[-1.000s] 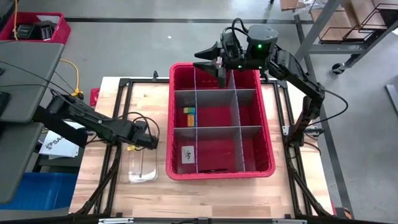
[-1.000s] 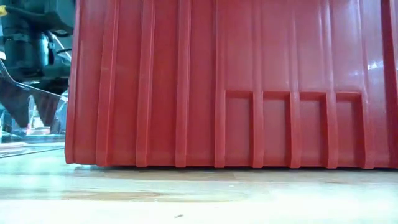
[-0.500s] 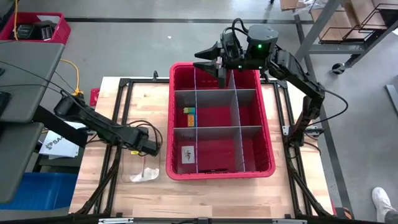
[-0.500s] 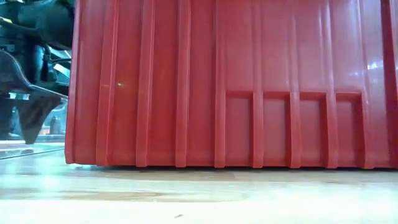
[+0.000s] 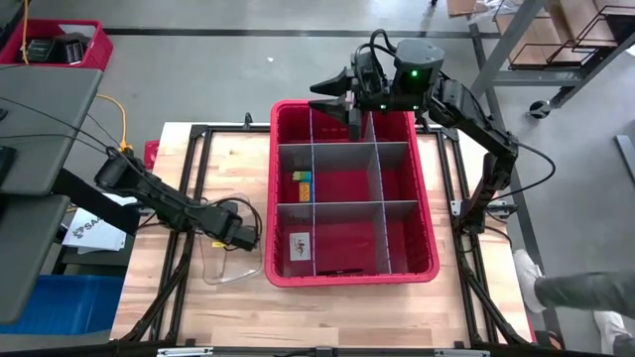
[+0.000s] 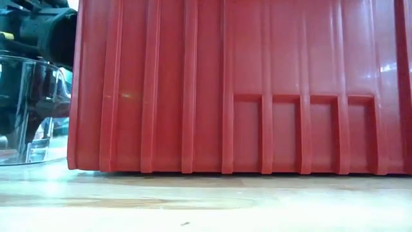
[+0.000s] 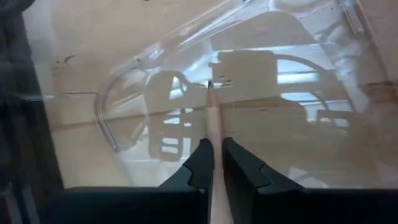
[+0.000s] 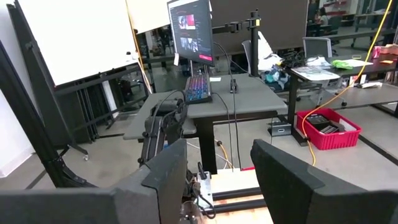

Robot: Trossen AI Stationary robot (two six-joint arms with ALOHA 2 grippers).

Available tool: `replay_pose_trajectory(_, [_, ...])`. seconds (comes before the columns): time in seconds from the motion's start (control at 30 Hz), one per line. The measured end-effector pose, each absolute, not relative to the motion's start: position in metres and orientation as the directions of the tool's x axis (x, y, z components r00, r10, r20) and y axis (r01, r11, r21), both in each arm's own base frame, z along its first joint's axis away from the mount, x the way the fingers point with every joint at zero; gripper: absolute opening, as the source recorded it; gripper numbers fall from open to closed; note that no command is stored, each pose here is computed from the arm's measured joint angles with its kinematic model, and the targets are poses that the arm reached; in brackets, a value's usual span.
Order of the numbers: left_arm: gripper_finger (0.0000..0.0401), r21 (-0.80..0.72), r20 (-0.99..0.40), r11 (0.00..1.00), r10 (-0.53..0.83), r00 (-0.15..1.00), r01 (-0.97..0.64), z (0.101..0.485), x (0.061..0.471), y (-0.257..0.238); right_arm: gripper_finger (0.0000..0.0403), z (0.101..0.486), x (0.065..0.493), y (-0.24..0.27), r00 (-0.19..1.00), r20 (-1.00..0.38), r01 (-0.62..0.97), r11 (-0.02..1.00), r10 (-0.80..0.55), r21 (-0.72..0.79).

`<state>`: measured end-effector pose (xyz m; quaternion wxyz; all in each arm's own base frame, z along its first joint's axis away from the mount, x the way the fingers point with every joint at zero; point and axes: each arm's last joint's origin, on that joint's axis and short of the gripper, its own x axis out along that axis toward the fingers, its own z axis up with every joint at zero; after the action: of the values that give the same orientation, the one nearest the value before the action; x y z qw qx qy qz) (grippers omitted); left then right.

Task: Sort blocks
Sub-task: Put the brown pencil into the bin

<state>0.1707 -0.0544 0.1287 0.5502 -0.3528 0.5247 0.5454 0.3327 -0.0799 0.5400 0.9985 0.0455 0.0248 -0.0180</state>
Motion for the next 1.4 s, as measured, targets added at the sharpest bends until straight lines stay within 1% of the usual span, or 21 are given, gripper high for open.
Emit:
replay_pose_trajectory(0.17, [0.0006,0.169,-0.966,0.163,0.223,-0.131,-0.972,0.147,0.169,-0.055,0.0177,0.54,0.333,-0.079,0.999,-0.047,0.03,0.996,-0.027,0.079])
replay_pose_trajectory(0.3, [0.0001,0.093,-0.97,0.168,0.24,-0.051,-0.981,0.172,0.166,-0.052,0.0177,0.541,0.333,-0.079,0.999,-0.045,0.027,0.998,-0.025,0.059])
replay_pose_trajectory(0.53, [0.0001,-0.111,-0.941,0.238,0.286,0.179,-0.965,0.223,0.154,-0.044,0.0177,0.548,0.322,-0.076,1.0,-0.021,0.021,1.0,-0.021,0.019])
replay_pose_trajectory(0.63, [0.0001,-0.143,-0.939,0.229,0.276,0.206,-0.963,0.227,0.147,-0.039,0.0177,0.551,0.318,-0.075,1.0,-0.012,0.021,1.0,-0.021,0.02])
replay_pose_trajectory(0.77, [0.0005,-0.173,-0.944,0.209,0.242,0.222,-0.962,0.216,0.147,-0.039,0.0177,0.551,0.318,-0.075,1.0,-0.015,0.021,1.0,-0.02,0.021])
replay_pose_trajectory(0.87, [0.0028,-0.191,-0.96,0.185,0.171,0.223,-0.964,0.196,0.151,-0.042,0.0177,0.551,0.319,-0.074,1.0,-0.019,0.016,1.0,-0.016,0.022])
replay_pose_trajectory(0.97, [0.0064,-0.184,-0.974,0.161,0.106,0.202,-0.97,0.178,0.154,-0.046,0.0177,0.55,0.319,-0.072,1.0,-0.026,0.012,1.0,-0.011,0.024])
replay_pose_trajectory(1.07, [0.0109,-0.112,-0.985,0.146,0.115,0.129,-0.983,0.167,0.152,-0.047,0.0177,0.55,0.319,-0.072,1.0,-0.026,0.01,1.0,-0.01,0.024])
replay_pose_trajectory(1.23, [0.0181,-0.055,-0.994,0.114,0.085,0.065,-0.992,0.152,0.151,-0.048,0.0177,0.549,0.319,-0.072,0.999,-0.032,0.011,1.0,-0.01,0.026])
replay_pose_trajectory(1.33, [0.0214,-0.041,-0.997,0.099,0.063,0.048,-0.994,0.146,0.152,-0.049,0.0177,0.549,0.319,-0.072,0.999,-0.033,0.011,1.0,-0.011,0.026])
replay_pose_trajectory(1.4, [0.0227,-0.014,-0.997,0.08,0.072,0.02,-0.997,0.141,0.154,-0.049,0.0177,0.549,0.319,-0.072,0.999,-0.033,0.011,1.0,-0.011,0.026])
